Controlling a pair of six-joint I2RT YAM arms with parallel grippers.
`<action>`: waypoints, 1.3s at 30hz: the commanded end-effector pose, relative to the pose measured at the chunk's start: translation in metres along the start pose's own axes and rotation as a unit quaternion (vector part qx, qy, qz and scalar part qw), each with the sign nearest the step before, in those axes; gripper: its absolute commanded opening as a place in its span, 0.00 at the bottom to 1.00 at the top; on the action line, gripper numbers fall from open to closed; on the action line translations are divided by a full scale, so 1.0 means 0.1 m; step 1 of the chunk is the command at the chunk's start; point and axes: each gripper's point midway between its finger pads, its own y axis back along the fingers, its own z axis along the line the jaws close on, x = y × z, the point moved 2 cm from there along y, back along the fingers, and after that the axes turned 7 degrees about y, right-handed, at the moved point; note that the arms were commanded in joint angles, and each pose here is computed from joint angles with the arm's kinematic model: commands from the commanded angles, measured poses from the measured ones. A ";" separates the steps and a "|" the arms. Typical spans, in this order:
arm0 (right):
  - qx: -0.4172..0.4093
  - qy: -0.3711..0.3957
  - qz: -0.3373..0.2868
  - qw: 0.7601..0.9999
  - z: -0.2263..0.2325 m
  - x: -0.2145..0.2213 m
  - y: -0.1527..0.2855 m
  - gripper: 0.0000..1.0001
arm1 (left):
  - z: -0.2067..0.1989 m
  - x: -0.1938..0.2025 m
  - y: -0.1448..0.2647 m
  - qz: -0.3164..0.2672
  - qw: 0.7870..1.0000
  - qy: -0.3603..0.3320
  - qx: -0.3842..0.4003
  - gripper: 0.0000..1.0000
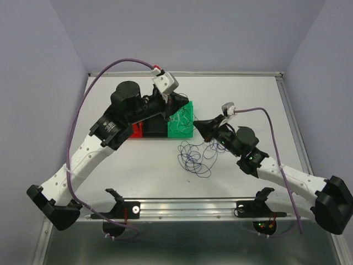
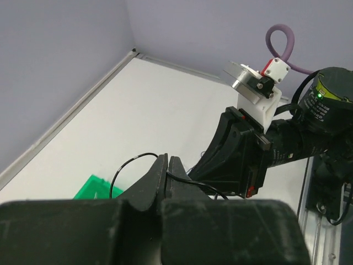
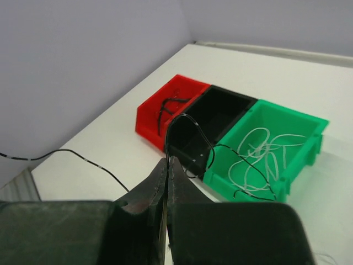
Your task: Untangle the cables
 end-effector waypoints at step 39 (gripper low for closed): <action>-0.134 -0.120 0.111 0.977 0.51 1.55 -2.96 0.01 | 2.70 1.42 1.37 0.103 0.923 0.032 -0.371 0.00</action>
